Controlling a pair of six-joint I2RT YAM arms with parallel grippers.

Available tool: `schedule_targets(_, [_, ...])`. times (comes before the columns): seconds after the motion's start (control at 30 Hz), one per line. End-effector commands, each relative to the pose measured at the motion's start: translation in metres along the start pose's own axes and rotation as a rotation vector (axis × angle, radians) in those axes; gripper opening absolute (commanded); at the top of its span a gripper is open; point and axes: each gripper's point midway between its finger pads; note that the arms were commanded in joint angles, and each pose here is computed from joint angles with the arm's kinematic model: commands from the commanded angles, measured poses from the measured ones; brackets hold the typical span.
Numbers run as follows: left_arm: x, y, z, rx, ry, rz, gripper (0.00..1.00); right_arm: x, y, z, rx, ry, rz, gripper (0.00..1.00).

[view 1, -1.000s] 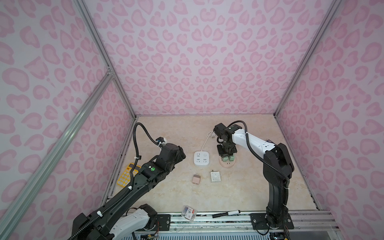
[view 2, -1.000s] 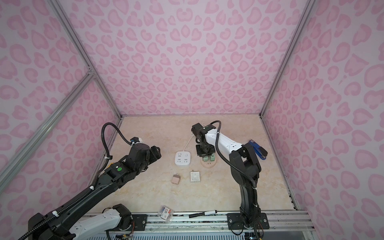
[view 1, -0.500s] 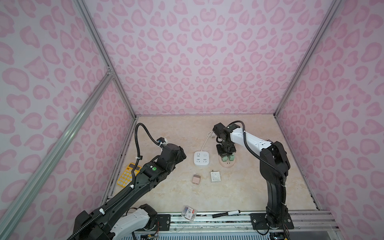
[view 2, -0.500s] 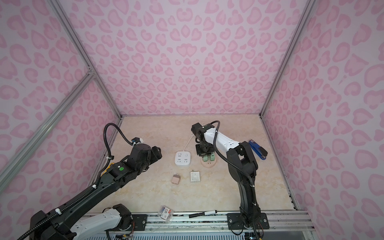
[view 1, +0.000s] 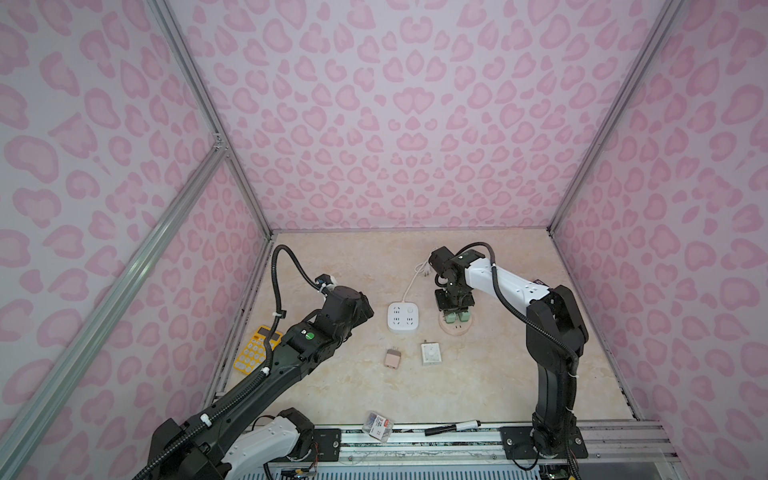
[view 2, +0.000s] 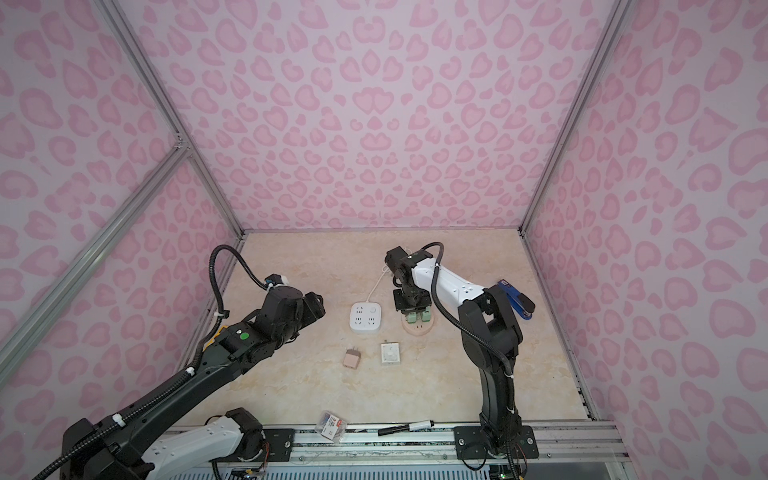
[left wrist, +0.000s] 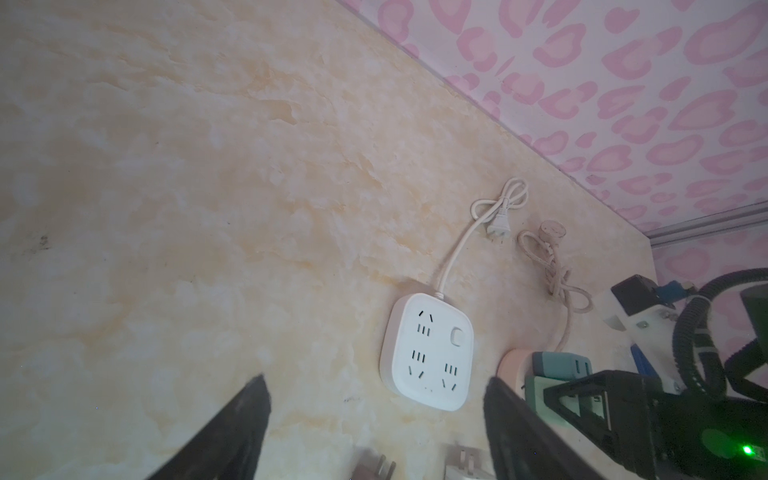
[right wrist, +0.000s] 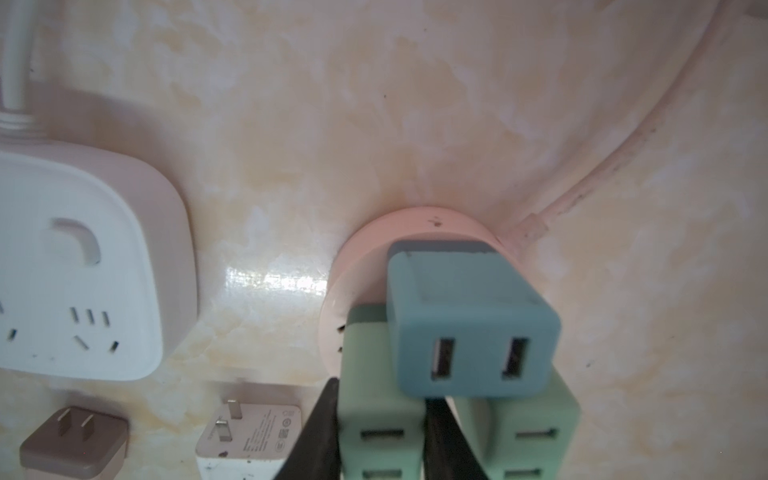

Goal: Insert the plug
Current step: 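Press the green charger into the socket, then open and lift the right gripper, then move the right gripper over the mauve charger beside the white strip and lower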

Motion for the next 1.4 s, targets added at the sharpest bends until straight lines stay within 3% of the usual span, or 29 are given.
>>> schedule_targets(0.0, [0.002, -0.009, -0.008, 0.014, -0.02, 0.022, 0.83, 0.008, -0.005, -0.004, 0.01, -0.025, 0.021, 0.33])
schedule_targets(0.2, [0.0, -0.013, -0.006, 0.009, -0.004, 0.033, 0.83, 0.009, -0.009, -0.002, 0.03, -0.006, 0.045, 0.37])
schedule_targets(0.33, [0.0, -0.013, -0.006, -0.005, -0.006, 0.041, 0.85, 0.029, -0.01, -0.007, 0.038, -0.089, 0.024, 0.36])
schedule_targets(0.53, [-0.003, -0.015, -0.003, -0.033, 0.001, 0.051, 0.9, 0.072, 0.006, -0.008, 0.098, -0.321, -0.024, 0.32])
schedule_targets(0.63, [-0.01, -0.018, 0.004, -0.033, 0.01, 0.085, 0.91, 0.098, 0.019, -0.007, 0.132, -0.539, 0.006, 0.32])
schedule_targets(0.77, [-0.019, -0.016, 0.015, -0.008, 0.011, 0.133, 0.99, 0.139, 0.057, 0.012, 0.243, -0.83, -0.097, 0.37])
schedule_targets(0.83, [-0.019, -0.018, 0.02, -0.02, 0.028, 0.149, 1.0, 0.143, 0.064, 0.021, 0.265, -0.837, -0.171, 0.44])
schedule_targets(0.93, [-0.016, -0.011, 0.023, -0.043, 0.055, 0.112, 0.99, 0.141, 0.067, 0.031, 0.272, -0.817, -0.221, 0.73])
schedule_targets(1.07, [-0.013, 0.003, 0.028, -0.072, 0.053, 0.083, 0.98, 0.136, 0.074, 0.041, 0.257, -0.813, -0.3, 0.89])
schedule_targets(1.2, [-0.008, 0.017, 0.025, -0.058, 0.019, 0.048, 0.98, 0.122, 0.086, 0.048, 0.245, -0.723, -0.326, 0.92])
schedule_targets(1.37, [0.001, 0.027, 0.018, -0.07, 0.003, -0.014, 0.99, 0.106, 0.108, 0.056, 0.237, -0.705, -0.358, 0.8])
Point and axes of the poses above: each gripper's point midway between its finger pads, its own x axis back along the fingers, its own y axis along the line the jaws close on, z = x × y, and after that the axes turned 2 degrees about x, right-handed
